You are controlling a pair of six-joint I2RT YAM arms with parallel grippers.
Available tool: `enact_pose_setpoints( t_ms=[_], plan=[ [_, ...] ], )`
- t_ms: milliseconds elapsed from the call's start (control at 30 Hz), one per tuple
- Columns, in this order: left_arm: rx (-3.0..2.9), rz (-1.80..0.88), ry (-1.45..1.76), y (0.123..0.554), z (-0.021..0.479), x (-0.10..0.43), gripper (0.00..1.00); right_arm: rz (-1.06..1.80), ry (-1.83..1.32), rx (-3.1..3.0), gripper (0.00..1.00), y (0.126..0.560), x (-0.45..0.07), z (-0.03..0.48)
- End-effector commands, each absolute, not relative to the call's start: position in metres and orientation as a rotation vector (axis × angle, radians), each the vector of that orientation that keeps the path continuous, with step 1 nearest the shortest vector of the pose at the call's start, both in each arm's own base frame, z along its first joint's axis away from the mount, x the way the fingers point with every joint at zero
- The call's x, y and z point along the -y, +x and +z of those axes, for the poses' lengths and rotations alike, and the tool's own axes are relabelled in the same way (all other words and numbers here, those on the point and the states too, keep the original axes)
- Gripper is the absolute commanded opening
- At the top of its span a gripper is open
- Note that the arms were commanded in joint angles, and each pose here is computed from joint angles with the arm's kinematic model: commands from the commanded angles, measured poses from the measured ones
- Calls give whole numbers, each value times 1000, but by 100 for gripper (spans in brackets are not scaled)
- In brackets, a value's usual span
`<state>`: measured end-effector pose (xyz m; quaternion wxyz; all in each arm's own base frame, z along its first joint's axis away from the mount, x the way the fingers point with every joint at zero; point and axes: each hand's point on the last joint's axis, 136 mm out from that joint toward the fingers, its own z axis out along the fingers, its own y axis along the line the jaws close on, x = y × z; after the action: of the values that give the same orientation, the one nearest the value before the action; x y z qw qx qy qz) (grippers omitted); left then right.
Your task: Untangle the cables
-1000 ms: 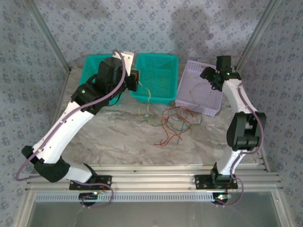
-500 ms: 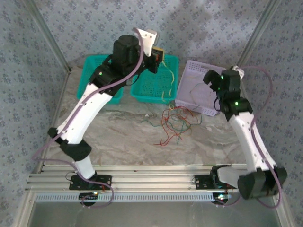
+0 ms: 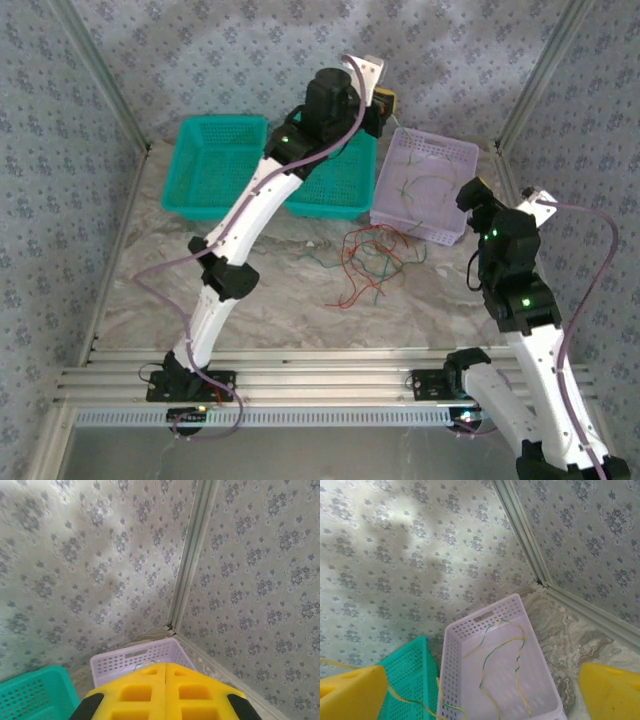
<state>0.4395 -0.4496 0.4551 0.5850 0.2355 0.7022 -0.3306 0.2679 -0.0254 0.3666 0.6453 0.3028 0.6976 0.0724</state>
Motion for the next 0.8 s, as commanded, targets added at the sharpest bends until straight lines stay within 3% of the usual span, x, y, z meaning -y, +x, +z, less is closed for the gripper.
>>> enact_pose_setpoints(
  t_ms=[0,367,767],
  plan=[
    [-1550,-867,523,445,456,477,0,123,662,-1562,100,258,28,374],
    [-1585,-749,517,483,355,528,0,179,568,-1565,100,241,13,379],
    [-1731,-631,574,491,249,553,3,191,529,-1592,100,241,6,373]
  ],
)
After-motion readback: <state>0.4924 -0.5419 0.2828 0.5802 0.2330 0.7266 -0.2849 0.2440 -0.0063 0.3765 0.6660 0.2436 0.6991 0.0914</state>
